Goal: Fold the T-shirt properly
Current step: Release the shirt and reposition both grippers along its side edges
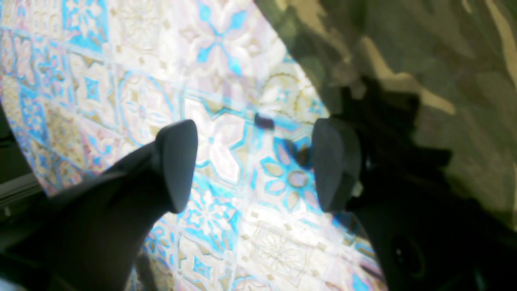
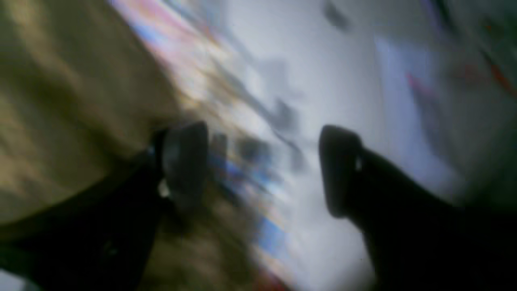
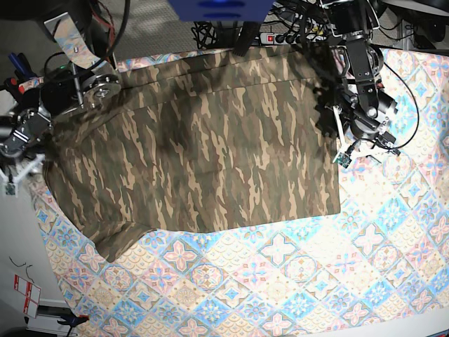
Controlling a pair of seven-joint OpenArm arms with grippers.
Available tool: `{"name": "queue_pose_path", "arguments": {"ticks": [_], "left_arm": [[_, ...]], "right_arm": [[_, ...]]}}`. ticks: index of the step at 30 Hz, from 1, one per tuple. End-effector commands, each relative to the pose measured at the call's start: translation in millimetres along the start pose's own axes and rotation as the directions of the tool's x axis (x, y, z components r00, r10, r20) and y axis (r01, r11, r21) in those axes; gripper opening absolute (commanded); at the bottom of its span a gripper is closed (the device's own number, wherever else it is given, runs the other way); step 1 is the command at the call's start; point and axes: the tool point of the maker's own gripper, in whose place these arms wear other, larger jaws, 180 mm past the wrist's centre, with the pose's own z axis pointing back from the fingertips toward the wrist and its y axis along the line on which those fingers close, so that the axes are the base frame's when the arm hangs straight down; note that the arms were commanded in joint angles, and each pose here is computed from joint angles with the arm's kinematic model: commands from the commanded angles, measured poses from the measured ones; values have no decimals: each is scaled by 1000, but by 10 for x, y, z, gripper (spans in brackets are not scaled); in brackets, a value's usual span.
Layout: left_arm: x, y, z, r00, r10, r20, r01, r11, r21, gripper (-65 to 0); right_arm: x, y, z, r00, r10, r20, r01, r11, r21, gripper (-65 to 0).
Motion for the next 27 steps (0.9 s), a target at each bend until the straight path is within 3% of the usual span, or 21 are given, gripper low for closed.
{"name": "queue_pose_path", "arguments": {"ticks": [1, 6, 9, 12, 15, 23, 27], "left_arm": [[145, 37, 36, 999, 17, 39, -18, 1000, 18, -211], [192, 5, 32, 999, 28, 47, -28, 1000, 11, -211], [189, -5, 31, 999, 28, 46, -29, 1000, 9, -211], [175, 5, 31, 999, 32, 43, -33, 999, 11, -211], [139, -20, 35, 999, 30, 36, -30, 1000, 7, -211], [-37, -230, 35, 999, 34, 0, -34, 999, -33, -211], [-84, -366, 37, 999, 44, -11, -45, 997, -60, -211]], "right_arm": [[123, -104, -48, 999, 0, 34, 0, 1000, 3, -224], [545, 150, -327, 981, -135, 137, 110, 978, 176, -224], [573, 91, -379, 969, -188, 163, 149, 963, 223, -224], [563, 18, -390, 960, -205, 192, 155, 957, 245, -224], [581, -161, -426, 950, -216, 227, 172, 965, 199, -224], [279, -117, -486, 947, -249, 201, 203, 954, 223, -224], [132, 71, -501, 965, -217, 149, 172, 949, 265, -224]]}}
